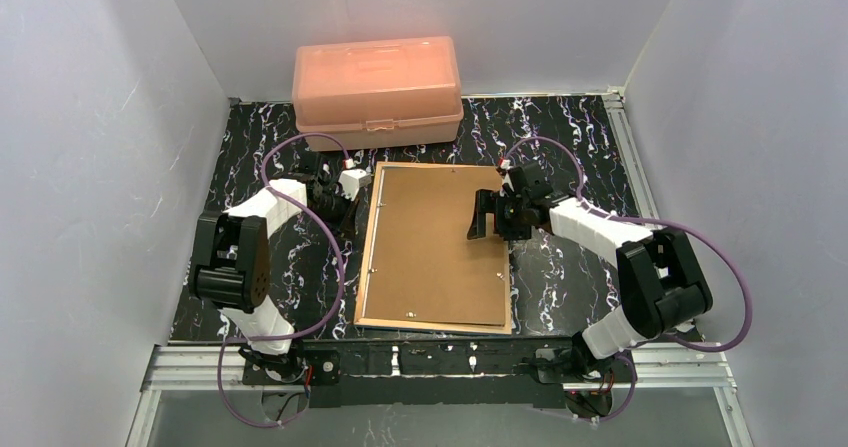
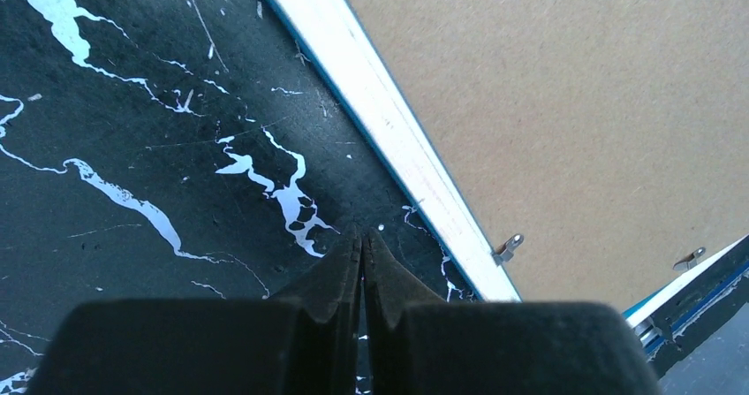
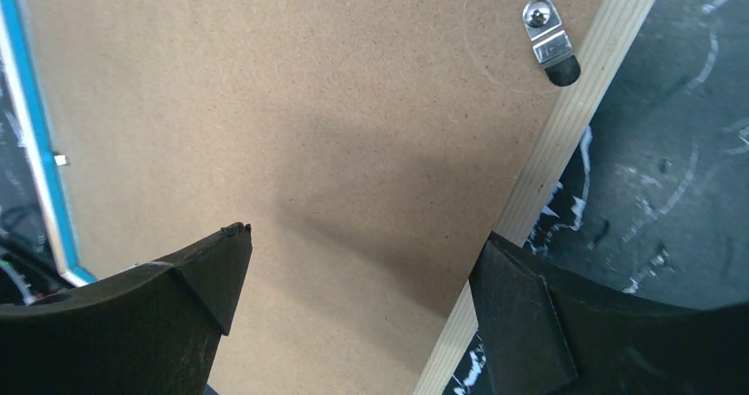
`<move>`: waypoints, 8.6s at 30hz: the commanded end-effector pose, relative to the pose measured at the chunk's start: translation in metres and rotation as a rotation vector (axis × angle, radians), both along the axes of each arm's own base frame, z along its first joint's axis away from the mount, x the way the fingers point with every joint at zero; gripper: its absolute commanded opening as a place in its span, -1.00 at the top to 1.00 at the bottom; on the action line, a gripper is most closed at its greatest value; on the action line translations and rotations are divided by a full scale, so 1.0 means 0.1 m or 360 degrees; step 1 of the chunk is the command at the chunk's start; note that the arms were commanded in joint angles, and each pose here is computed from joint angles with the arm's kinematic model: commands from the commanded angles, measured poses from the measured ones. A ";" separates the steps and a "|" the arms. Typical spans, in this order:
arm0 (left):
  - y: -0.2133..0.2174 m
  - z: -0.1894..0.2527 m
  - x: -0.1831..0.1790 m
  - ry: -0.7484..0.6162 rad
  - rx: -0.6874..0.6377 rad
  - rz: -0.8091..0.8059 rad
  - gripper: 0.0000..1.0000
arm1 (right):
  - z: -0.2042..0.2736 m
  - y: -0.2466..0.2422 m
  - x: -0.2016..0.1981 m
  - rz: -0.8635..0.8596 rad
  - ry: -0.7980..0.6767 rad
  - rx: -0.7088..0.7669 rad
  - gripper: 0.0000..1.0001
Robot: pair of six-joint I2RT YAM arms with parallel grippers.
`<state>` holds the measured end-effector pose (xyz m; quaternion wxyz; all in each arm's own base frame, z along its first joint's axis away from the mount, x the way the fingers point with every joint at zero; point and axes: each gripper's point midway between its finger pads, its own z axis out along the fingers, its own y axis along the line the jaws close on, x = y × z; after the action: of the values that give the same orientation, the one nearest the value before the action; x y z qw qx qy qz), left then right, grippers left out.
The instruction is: Put the photo into the frame
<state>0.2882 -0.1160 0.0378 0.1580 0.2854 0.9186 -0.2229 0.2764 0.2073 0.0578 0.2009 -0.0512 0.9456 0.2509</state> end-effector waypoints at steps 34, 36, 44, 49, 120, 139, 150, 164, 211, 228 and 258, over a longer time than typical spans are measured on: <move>-0.05 0.16 -0.06 0.0019 -0.0101 0.0043 1.00 | 0.62 -0.04 0.67 0.0037 -0.0497 -0.0477 -0.95; -0.04 0.14 -0.07 0.0027 -0.0096 0.0048 1.00 | 0.59 -0.03 0.74 0.0042 -0.0529 -0.0469 -0.91; 0.02 0.13 -0.01 0.0058 -0.0114 0.0106 1.00 | 0.39 -0.09 0.90 0.0015 -0.0515 -0.0423 -0.82; 0.01 0.16 0.06 0.0064 -0.0152 0.0153 1.00 | 0.28 -0.08 0.81 -0.0003 -0.0449 -0.0383 -0.79; -0.13 -0.09 -0.22 0.0129 -0.0143 0.0063 1.00 | 0.12 -0.20 -0.67 -0.0086 0.0171 0.0014 -0.64; -0.12 -0.07 -0.26 0.0130 -0.0137 0.0061 1.00 | 0.10 -0.13 -0.91 -0.0014 0.0224 0.0048 -0.59; -0.11 -0.10 -0.27 0.0128 -0.0128 0.0057 1.00 | 0.02 -0.13 -1.00 -0.0017 0.0270 0.0056 -0.58; -0.12 -0.09 -0.30 0.0136 -0.0141 0.0051 1.00 | 0.36 -0.17 -0.81 0.0045 0.0099 -0.0073 -0.58; -0.05 -0.11 -0.19 0.0196 -0.0173 0.0169 1.00 | 0.00 -0.18 -0.29 -0.0183 -0.0001 -0.0304 -0.65; -0.07 -0.15 -0.24 0.0203 -0.0160 0.0151 1.00 | -0.01 -0.11 -0.41 -0.0190 0.0044 -0.0189 -0.61; -0.21 -0.27 -0.20 0.0210 -0.0136 0.0071 1.00 | 0.69 0.33 -0.33 -0.0238 -0.0058 0.0432 -0.59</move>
<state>0.2723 -0.1328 0.0180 0.1275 0.2281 0.9242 -0.2784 0.2311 0.2016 0.0751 0.2046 0.0539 0.9455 0.2475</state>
